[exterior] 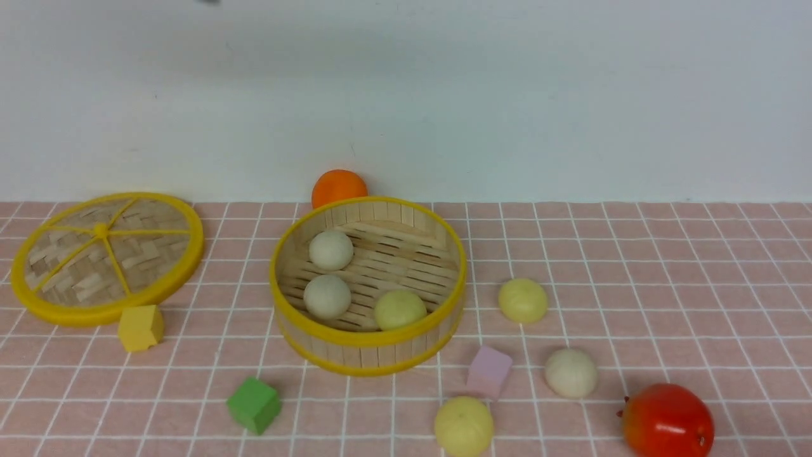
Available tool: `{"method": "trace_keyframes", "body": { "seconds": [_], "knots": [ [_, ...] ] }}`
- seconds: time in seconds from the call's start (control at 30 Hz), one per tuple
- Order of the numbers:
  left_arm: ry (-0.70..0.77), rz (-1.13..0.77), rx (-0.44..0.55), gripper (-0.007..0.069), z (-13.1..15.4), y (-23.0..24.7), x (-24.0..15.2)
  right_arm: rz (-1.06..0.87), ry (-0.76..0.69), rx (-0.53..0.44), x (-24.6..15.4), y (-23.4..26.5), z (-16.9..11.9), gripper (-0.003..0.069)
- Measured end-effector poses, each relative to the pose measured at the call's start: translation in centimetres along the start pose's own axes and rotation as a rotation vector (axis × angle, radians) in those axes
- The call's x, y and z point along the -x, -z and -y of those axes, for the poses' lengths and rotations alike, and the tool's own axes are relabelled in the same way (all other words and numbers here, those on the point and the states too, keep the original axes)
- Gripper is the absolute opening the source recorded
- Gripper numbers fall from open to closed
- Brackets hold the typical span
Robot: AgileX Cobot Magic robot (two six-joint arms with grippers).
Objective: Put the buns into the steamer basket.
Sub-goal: Use the right arm to grab a steamed stuffed bun
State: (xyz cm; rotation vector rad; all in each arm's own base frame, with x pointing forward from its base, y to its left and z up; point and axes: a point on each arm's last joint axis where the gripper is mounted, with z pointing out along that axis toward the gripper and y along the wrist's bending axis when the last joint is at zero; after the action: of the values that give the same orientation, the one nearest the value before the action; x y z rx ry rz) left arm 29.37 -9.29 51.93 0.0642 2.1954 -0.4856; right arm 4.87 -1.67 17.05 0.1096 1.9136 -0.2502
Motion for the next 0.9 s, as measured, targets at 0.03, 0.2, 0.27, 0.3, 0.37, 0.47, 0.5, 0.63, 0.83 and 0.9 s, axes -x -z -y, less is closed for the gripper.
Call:
{"method": "trace_keyframes", "body": {
  "seconds": [0.03, 0.2, 0.27, 0.3, 0.37, 0.47, 0.5, 0.63, 0.83, 0.9],
  "knots": [
    [-0.003, 0.011, 0.002, 0.0385, 0.0, 2.0, -0.8, 0.000, 0.000, 0.000, 0.0, 0.0, 0.0, 0.0242],
    [0.026, -0.059, 0.028, 0.0165, -1.1, 7.4, -7.8, 0.000, 0.000, 0.000, 0.0, 0.0, 0.0, 0.0242],
    [0.058, -0.091, 0.041, 0.0081, -1.9, 8.6, -11.0, 0.000, 0.000, 0.000, 0.0, 0.0, 0.0, 0.0242],
    [0.075, -0.101, 0.047, 0.0029, -2.4, 9.5, -13.3, 0.000, 0.000, 0.000, 0.0, 0.0, 0.0, 0.0242],
    [0.090, -0.101, 0.049, 0.0013, -3.4, 10.7, -17.2, 0.000, 0.000, 0.000, 0.0, 0.0, 0.0, 0.0242],
    [0.114, -0.120, 0.058, 0.0013, -4.8, 11.3, -22.3, 0.000, 0.000, 0.000, 0.0, 0.0, 0.0, 0.0242],
    [0.128, -0.132, 0.064, 0.0013, -5.3, 11.2, -24.1, 0.000, 0.000, 0.000, 0.0, 0.0, 0.0, 0.0242],
    [0.186, -0.136, 0.052, 0.0013, -7.0, 10.5, -30.0, 0.000, 0.000, 0.000, 0.0, 0.0, 0.0, 0.0242],
    [0.257, -0.103, 0.004, 0.0013, -7.8, 10.6, -33.7, 0.000, 0.000, 0.000, 0.0, 0.0, 0.0, 0.0242],
    [0.262, -0.092, 0.001, 0.0013, -7.8, 10.5, -33.7, 0.000, 0.000, 0.000, 0.0, 0.0, 0.0, 0.0242]
  ]
}}
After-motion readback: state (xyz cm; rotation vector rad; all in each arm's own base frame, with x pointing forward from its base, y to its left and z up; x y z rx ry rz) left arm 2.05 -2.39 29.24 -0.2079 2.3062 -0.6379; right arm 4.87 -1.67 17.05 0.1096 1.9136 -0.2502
